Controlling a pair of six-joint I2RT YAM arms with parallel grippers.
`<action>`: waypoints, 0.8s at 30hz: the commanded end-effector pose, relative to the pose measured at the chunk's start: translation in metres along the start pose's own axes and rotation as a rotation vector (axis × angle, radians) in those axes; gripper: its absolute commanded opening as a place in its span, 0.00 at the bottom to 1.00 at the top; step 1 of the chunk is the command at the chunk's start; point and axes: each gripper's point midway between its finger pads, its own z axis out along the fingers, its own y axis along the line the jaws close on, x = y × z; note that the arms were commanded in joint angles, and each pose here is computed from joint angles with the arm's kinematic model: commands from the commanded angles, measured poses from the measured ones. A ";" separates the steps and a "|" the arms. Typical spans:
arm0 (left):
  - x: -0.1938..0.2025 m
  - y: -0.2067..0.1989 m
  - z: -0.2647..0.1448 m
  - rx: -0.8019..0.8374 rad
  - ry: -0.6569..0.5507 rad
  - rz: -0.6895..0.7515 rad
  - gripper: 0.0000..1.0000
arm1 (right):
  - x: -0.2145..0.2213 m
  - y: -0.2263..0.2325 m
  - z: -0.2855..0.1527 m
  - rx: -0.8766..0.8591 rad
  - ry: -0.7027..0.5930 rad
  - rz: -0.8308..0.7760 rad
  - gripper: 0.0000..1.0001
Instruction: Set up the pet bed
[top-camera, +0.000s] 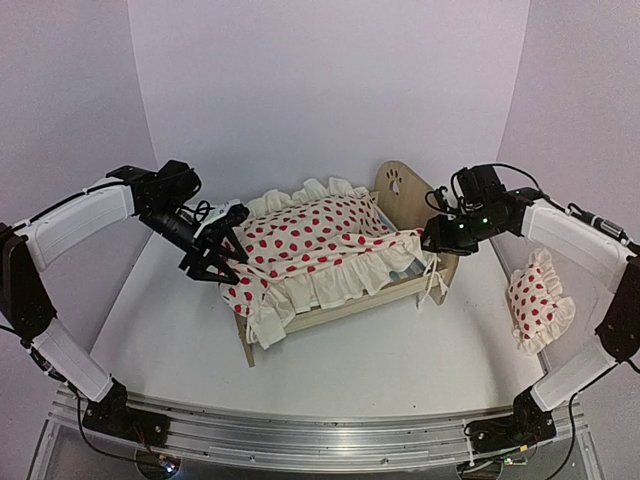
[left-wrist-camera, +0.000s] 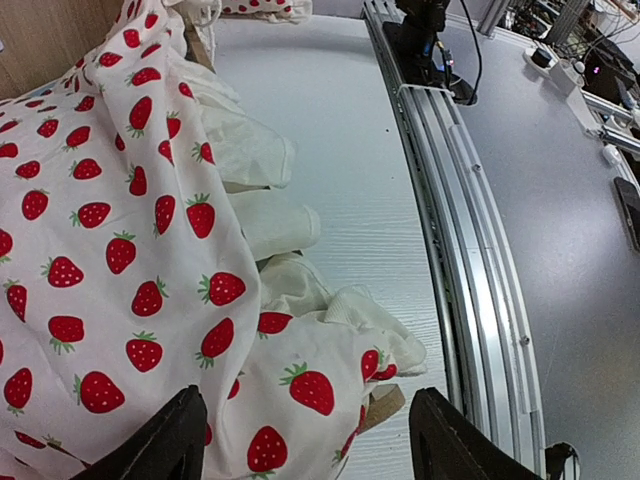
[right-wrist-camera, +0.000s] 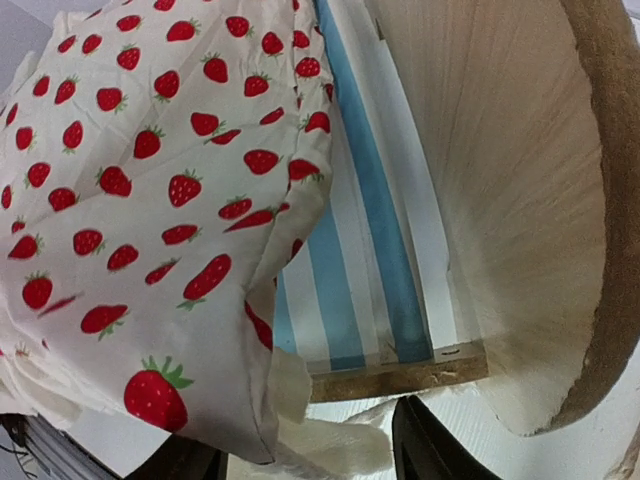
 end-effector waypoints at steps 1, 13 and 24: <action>-0.028 -0.015 -0.024 0.012 -0.012 0.088 0.76 | -0.006 0.021 -0.057 -0.077 -0.032 0.009 0.61; -0.065 0.007 0.083 -0.201 0.130 -0.012 0.67 | 0.047 -0.011 -0.077 0.064 0.109 -0.031 0.70; -0.034 0.025 0.156 -0.339 0.267 0.087 0.66 | 0.090 -0.011 -0.038 -0.007 0.151 0.006 0.29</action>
